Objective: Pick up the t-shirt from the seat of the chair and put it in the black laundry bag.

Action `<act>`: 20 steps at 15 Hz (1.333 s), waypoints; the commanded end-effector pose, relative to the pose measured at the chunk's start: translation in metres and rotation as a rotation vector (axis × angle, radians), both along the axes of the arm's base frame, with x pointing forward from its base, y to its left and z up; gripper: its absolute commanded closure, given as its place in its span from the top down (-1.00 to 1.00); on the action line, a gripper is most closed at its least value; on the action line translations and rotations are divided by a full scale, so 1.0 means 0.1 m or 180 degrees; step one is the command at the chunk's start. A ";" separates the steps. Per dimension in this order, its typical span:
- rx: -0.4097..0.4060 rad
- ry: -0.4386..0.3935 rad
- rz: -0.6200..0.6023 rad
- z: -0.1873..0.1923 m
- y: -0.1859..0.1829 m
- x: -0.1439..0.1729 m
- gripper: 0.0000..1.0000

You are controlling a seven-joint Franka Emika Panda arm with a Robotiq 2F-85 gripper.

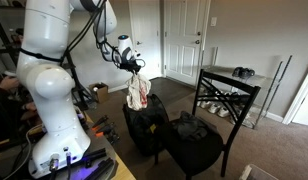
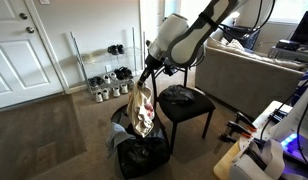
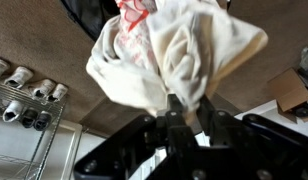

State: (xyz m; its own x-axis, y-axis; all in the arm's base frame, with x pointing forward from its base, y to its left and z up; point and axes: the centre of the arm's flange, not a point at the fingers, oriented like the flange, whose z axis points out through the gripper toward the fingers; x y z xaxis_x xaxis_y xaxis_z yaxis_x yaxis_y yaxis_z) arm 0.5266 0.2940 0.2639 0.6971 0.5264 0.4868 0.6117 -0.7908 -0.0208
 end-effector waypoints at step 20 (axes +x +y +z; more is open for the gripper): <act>0.0012 0.0080 -0.0391 -0.16 -0.63 0.36 1.00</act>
State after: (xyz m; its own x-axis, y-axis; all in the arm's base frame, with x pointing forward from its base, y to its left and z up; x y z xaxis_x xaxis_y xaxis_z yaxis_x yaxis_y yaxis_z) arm 0.5624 0.2308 0.2481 0.7682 0.4345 0.4701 0.5095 -0.8596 -0.0380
